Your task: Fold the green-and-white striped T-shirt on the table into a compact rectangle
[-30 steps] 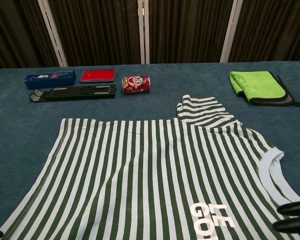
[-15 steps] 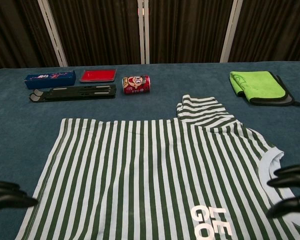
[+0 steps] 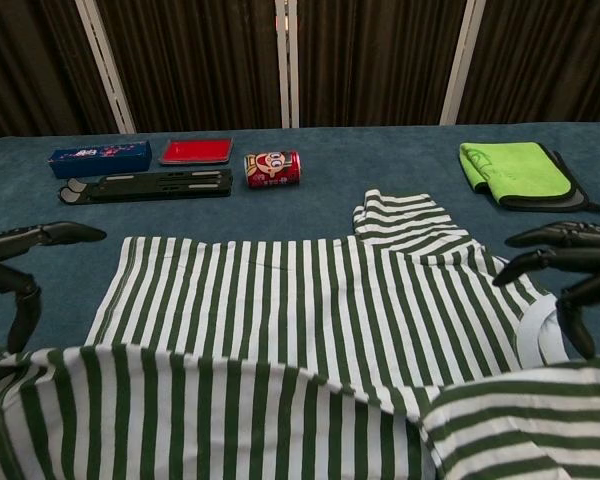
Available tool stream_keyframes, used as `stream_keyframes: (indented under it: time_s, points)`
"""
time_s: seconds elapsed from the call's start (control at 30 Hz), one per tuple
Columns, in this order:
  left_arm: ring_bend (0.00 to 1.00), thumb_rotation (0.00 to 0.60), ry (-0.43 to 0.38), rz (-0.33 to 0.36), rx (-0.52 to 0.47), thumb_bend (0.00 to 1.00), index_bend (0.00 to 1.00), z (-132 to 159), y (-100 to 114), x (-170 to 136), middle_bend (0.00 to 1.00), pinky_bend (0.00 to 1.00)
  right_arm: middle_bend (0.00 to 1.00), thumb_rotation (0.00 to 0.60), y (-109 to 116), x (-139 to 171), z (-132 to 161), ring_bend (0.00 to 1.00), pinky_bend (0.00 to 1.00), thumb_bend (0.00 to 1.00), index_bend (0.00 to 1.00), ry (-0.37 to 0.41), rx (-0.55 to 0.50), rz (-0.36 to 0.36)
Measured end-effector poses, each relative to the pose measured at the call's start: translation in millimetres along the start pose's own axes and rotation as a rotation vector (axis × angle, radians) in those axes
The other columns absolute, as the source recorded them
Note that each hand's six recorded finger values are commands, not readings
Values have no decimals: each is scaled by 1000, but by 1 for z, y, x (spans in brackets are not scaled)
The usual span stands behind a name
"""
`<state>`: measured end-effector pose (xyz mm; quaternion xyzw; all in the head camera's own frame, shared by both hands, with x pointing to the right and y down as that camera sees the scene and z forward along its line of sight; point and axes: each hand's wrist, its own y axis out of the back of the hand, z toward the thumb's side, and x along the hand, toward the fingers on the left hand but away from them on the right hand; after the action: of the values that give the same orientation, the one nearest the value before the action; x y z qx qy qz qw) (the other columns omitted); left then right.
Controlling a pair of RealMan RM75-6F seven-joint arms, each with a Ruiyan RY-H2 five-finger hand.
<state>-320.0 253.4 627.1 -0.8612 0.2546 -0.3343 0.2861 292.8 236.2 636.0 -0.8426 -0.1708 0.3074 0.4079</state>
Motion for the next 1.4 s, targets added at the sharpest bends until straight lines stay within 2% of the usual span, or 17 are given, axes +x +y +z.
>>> stream_keyframes:
  time_s: [0.17, 0.27, 0.37, 0.57, 0.83, 1.13, 1.4]
  points:
    - [0, 600, 85, 25, -38, 460, 776, -21, 8, 29, 0, 0, 179, 600, 1, -27, -26, 0, 0, 350, 708, -93, -9, -17]
    - [0, 600, 152, 37, -99, 459, 776, -37, 12, 50, 0, 0, 184, 600, -1, -43, -44, 0, 0, 350, 707, -158, -17, -14]
    - [0, 600, 183, 46, -138, 459, 777, -48, 17, 67, 0, 0, 185, 600, -2, -58, -61, 0, 0, 350, 706, -209, -13, -14]
    - [0, 600, 225, 10, -112, 460, 772, -65, 20, 93, 0, 0, 185, 600, -2, -83, -85, 0, 0, 350, 706, -279, 9, -10]
    - [0, 600, 270, -24, -76, 460, 765, -77, 24, 116, 0, 0, 185, 600, -3, -96, -102, 0, 0, 350, 706, -339, 11, -10]
    - [0, 600, 312, -2, -73, 459, 751, -89, 36, 138, 0, 0, 185, 600, -4, -114, -114, 0, 0, 350, 706, -366, 24, -2]
    - [0, 600, 361, -52, -76, 459, 730, -98, 31, 147, 0, 0, 183, 600, -3, -124, -120, 0, 0, 350, 707, -375, 16, -9]
